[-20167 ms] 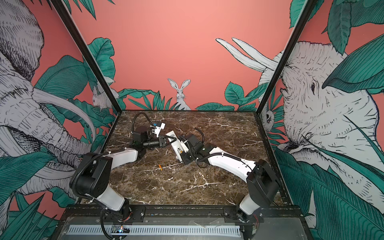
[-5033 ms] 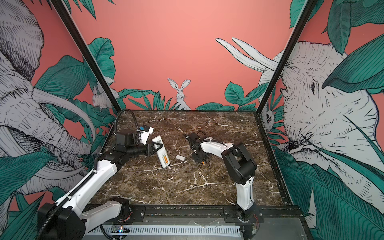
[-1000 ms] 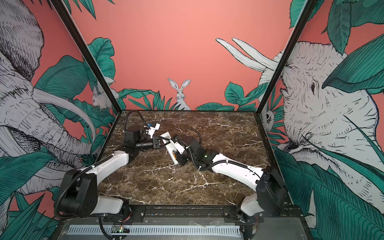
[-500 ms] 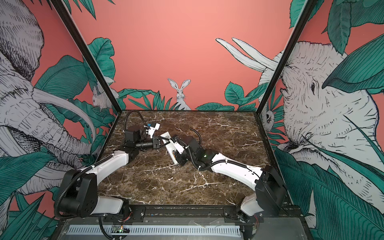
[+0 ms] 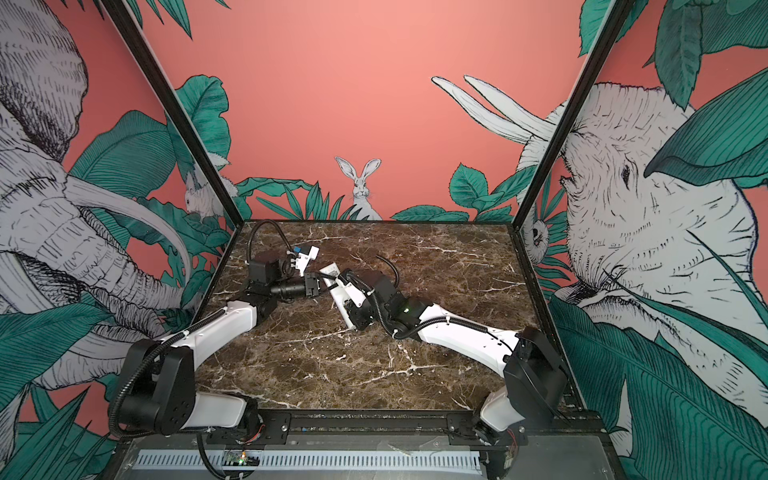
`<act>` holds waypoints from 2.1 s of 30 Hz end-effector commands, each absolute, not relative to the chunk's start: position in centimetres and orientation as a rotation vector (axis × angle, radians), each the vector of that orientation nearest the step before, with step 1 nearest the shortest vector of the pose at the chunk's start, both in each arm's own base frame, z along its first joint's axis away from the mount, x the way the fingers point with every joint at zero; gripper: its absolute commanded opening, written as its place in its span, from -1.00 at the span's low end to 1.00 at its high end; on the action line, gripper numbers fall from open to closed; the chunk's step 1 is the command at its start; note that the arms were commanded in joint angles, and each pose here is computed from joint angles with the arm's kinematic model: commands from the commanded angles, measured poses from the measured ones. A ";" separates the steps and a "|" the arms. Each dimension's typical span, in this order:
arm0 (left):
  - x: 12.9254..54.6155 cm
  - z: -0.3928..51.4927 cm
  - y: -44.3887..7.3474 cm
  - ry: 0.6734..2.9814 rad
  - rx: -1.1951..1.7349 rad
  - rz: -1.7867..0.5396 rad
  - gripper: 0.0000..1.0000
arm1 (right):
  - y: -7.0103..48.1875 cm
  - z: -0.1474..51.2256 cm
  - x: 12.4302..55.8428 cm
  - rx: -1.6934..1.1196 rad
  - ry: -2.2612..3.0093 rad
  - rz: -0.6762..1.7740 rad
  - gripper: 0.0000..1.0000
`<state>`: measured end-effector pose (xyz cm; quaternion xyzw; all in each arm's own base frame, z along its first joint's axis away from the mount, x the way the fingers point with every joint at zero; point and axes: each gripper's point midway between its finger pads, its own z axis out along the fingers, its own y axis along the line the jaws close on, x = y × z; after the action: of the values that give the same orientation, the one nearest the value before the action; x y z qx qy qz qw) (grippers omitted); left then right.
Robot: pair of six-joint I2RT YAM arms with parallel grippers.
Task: Load the batteries into the remote control
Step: 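Lower the orange battery into the compartment beside the first battery, then press the battery down into the compartment with the right gripper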
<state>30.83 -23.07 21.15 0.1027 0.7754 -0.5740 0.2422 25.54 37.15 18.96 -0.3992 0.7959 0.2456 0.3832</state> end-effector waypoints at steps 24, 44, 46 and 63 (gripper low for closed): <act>30.5 25.6 -22.3 1.985 0.334 -1.608 -1.00 | 37.3 16.5 25.8 -1.028 2.092 0.588 -0.89; 30.4 27.2 -21.7 1.944 0.359 -1.618 -1.00 | 36.1 14.4 25.1 -1.063 2.134 0.537 -0.87; 30.2 26.6 -21.8 1.960 0.383 -1.615 -1.00 | 35.5 15.2 25.2 -1.049 2.120 0.528 -0.84; 26.7 26.5 -25.0 1.924 0.634 -1.649 -1.00 | 30.6 21.4 23.1 -0.906 2.056 0.920 0.00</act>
<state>27.99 -24.18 23.82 0.1803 0.7413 -0.5994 0.2421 24.83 30.07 21.17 -0.3394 0.8052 0.3037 0.3799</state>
